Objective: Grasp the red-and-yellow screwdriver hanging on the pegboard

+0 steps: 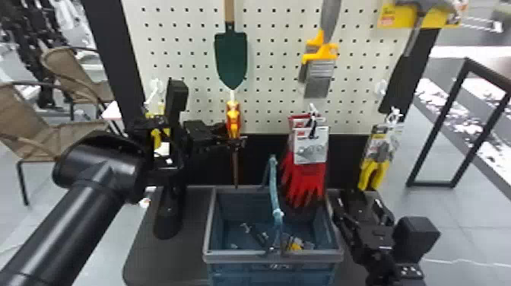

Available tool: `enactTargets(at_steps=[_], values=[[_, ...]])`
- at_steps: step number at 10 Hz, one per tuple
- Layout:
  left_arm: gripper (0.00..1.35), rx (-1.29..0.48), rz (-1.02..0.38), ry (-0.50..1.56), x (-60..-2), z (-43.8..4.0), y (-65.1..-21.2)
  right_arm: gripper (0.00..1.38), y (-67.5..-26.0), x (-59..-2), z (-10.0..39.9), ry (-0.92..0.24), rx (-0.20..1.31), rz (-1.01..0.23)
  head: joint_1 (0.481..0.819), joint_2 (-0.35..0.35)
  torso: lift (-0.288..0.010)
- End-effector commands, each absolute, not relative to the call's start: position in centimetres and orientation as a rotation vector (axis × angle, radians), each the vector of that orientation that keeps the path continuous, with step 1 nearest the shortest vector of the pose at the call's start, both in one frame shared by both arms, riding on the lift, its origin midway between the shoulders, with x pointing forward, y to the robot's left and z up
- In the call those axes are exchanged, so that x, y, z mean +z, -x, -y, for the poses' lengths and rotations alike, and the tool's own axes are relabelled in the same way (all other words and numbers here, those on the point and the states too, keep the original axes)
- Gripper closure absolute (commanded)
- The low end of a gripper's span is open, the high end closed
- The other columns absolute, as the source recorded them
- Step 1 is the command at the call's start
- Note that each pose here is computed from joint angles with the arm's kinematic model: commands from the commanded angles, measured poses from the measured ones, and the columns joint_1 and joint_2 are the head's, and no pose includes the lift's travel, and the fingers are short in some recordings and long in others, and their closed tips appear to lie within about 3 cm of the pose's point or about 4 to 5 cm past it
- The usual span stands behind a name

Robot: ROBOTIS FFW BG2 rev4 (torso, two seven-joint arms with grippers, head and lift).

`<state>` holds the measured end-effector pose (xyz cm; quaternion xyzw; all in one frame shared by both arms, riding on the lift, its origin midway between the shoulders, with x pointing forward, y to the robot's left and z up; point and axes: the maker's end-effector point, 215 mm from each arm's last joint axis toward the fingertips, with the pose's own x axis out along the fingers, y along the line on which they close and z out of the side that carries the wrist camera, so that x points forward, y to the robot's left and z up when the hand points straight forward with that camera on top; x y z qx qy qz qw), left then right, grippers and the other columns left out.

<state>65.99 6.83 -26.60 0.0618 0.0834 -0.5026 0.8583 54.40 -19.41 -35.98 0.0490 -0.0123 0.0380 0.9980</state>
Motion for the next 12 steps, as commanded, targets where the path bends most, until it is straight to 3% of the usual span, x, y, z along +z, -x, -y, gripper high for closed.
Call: enactTargets(at_steps=[1, 12], values=[[1.19, -1.054, -0.18, -0.129, -26.8, -6.9, -66.0, 0.4, -54.2, -36.4, 19.4, -0.101, 0.076, 0.017, 0.549, 0.0, -0.1], [1.2, -1.02, -0.125, -0.098, -25.7, -7.7, -66.5, 0.4, -54.1, -36.5, 19.5, -0.103, 0.074, 0.014, 0.549, 0.0, -0.1]])
